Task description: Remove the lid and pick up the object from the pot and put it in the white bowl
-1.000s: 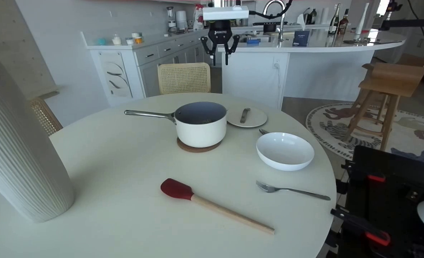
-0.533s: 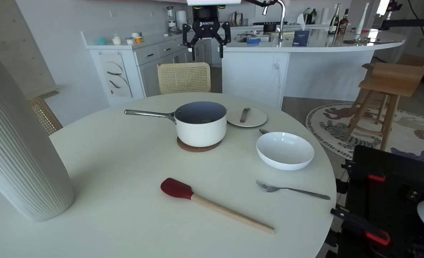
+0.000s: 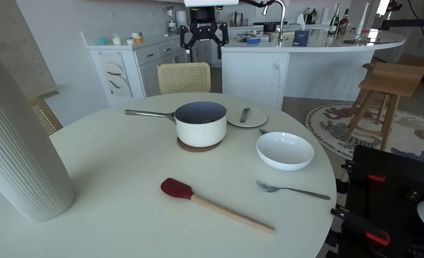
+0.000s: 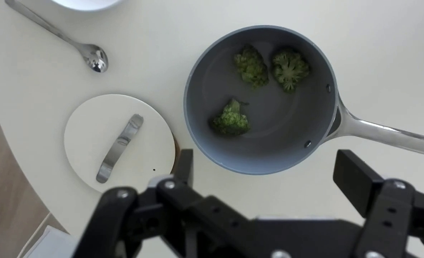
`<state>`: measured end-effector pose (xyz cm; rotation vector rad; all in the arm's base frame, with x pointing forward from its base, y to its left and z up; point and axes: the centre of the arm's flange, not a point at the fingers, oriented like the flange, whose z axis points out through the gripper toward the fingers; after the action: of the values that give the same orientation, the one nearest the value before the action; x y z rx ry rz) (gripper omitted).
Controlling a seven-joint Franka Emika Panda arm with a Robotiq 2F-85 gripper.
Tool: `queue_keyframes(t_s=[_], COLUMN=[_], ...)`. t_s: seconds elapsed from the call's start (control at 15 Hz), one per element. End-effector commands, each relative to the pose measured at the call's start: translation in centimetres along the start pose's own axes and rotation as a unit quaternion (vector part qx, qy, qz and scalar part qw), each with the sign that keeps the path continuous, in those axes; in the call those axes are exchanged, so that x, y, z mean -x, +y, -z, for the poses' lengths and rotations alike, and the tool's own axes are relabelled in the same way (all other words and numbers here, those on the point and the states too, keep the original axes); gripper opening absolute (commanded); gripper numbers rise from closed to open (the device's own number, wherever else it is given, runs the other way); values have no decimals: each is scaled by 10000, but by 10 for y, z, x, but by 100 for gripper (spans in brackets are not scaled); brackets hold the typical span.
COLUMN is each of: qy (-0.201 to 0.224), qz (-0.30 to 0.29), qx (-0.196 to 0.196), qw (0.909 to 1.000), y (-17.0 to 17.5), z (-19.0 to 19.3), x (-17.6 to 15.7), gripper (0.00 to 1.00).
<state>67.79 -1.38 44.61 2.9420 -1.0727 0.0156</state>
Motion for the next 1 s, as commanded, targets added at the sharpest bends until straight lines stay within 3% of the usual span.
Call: queue_keyframes(t_s=[0.0, 0.93], qy=[-144, -388], qz=[166, 505], qx=[-22, 39], qw=[9998, 9980], y=[-5, -40], z=[1, -53], x=[-15, -55], gripper=[100, 100])
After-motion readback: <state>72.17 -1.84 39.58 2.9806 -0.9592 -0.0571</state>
